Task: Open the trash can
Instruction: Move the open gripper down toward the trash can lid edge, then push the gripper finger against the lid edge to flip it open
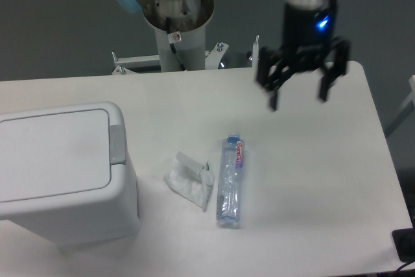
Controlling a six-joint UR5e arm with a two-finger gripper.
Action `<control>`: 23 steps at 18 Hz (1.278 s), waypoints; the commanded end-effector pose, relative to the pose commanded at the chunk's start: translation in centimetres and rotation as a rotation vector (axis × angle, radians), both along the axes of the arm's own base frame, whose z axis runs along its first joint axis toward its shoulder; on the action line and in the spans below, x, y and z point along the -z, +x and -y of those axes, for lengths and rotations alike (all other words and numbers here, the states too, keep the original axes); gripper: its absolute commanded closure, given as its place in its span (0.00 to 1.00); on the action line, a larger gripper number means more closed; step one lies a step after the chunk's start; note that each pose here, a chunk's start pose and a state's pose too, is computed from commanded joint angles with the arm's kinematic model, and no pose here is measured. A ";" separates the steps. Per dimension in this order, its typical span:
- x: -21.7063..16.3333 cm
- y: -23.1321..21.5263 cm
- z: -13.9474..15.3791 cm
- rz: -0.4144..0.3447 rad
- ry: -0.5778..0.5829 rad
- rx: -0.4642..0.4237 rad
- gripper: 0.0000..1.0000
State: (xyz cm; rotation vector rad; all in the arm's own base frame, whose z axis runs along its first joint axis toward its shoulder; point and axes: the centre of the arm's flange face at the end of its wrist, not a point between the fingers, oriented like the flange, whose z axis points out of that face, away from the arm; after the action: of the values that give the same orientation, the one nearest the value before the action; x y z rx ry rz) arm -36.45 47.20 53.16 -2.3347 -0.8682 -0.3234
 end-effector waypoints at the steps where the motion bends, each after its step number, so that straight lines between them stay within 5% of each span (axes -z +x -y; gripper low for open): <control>1: 0.2 0.7 -0.1 0.008 -0.003 0.007 0.00; 12: 3.2 9.0 -5.0 0.082 -0.036 0.113 0.00; 23: 6.7 9.6 -4.6 0.089 -0.059 0.120 0.00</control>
State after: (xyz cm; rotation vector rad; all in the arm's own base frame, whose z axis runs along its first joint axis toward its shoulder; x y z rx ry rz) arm -26.85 51.79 46.51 -2.4488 -0.7912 -0.4610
